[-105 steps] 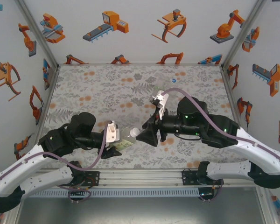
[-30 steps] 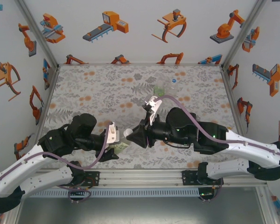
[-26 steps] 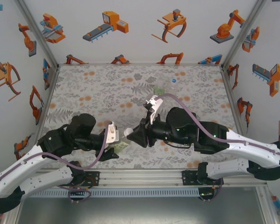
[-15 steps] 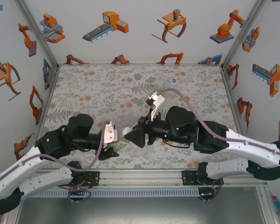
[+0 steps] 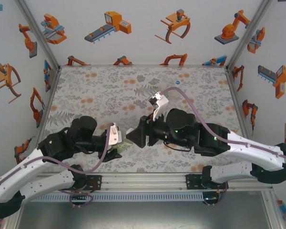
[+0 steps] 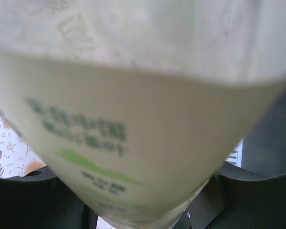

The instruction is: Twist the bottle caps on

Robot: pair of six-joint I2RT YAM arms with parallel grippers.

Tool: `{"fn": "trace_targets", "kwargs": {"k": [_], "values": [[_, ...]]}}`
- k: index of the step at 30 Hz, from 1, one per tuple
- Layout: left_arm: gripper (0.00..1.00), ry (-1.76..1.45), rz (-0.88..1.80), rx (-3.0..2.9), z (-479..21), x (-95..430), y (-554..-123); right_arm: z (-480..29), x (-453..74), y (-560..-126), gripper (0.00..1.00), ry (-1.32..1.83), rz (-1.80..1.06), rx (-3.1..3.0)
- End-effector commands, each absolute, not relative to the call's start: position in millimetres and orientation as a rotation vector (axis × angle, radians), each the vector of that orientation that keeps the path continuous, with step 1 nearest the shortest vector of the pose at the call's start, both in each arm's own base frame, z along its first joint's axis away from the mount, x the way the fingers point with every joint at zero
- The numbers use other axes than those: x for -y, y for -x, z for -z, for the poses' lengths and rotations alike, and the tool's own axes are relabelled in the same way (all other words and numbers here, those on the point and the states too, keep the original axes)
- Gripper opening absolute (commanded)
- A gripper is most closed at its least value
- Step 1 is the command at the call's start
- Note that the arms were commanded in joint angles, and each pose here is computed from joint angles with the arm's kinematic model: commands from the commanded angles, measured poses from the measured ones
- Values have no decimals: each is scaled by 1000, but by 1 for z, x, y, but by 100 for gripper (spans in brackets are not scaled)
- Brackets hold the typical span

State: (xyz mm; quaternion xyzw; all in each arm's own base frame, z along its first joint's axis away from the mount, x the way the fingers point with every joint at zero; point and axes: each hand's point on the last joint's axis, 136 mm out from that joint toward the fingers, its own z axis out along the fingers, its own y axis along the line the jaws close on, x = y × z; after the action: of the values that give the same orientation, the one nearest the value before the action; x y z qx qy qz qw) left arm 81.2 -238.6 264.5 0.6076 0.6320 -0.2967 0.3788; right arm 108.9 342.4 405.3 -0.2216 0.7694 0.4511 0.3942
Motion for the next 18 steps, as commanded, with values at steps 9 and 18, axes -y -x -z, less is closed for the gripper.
{"fn": "trace_targets", "kwargs": {"k": [9, 18], "values": [[0, -1563, 790, -1594, -266, 245, -79, -408, -350, -117, 34, 558, -1107, -1934], [45, -1493, 731, -1608, -269, 241, -91, -403, -342, -123, 13, 543, -1041, -1940]]}}
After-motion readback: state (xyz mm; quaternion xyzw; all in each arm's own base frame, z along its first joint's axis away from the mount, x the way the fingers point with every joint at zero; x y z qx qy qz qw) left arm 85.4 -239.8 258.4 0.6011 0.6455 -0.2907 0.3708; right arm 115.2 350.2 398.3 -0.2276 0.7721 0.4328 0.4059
